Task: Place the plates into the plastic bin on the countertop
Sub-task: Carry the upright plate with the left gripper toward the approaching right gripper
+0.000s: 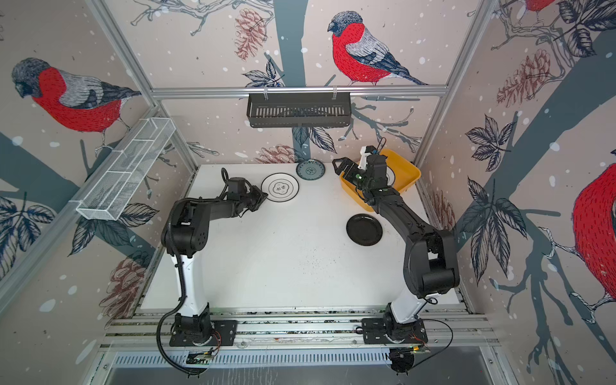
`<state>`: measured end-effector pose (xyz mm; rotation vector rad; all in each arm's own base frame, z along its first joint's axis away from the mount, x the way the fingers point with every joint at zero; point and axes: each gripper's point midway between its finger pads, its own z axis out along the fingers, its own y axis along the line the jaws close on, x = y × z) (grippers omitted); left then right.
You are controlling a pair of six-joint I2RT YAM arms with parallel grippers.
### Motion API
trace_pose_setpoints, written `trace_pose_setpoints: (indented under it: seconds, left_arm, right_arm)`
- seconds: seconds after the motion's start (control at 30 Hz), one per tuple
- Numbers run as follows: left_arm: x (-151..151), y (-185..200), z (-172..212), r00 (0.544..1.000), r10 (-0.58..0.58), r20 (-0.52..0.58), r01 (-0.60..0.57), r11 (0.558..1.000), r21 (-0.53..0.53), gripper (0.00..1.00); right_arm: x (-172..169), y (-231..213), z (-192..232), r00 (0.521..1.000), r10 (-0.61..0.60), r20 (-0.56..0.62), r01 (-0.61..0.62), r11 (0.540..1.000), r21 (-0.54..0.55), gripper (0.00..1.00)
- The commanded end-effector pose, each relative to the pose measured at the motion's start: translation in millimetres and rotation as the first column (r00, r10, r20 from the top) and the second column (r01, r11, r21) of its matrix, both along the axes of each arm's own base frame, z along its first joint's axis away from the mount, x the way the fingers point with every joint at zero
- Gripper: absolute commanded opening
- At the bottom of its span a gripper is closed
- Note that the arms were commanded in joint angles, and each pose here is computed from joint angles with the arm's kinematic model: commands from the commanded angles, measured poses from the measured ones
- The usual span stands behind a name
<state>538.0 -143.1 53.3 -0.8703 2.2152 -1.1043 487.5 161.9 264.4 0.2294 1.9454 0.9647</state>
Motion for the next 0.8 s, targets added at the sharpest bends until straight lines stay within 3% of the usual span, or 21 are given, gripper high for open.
trace_pose_setpoints:
  seconds: [0.0,0.3,0.53,0.77]
  left_arm:
    - [1.2,1.7,29.2,0.996,-0.002,0.084,0.002,1.000,0.000,0.02]
    - [-24.7,-18.1,84.4,0.982,-0.051,0.184,0.054,0.998,-0.011,0.01]
    - [-49.7,-73.8,122.9,0.946,-0.203,0.254,0.216,0.976,-0.024,0.01]
    - [-72.8,-136.3,157.4,0.873,-0.378,0.307,0.394,0.919,0.010,0.01]
  right_arm:
    - [-8.4,-9.9,9.3,0.999,-0.021,0.032,0.021,1.000,-0.002,1.00]
    - [-40.9,-44.8,3.5,0.998,-0.065,0.010,0.065,0.997,-0.029,0.99]
    - [-64.0,-52.3,-15.7,0.997,-0.053,-0.049,0.050,0.996,-0.069,1.00]
    - [-85.6,-41.8,-24.5,0.997,0.030,-0.076,-0.033,0.999,-0.039,1.00]
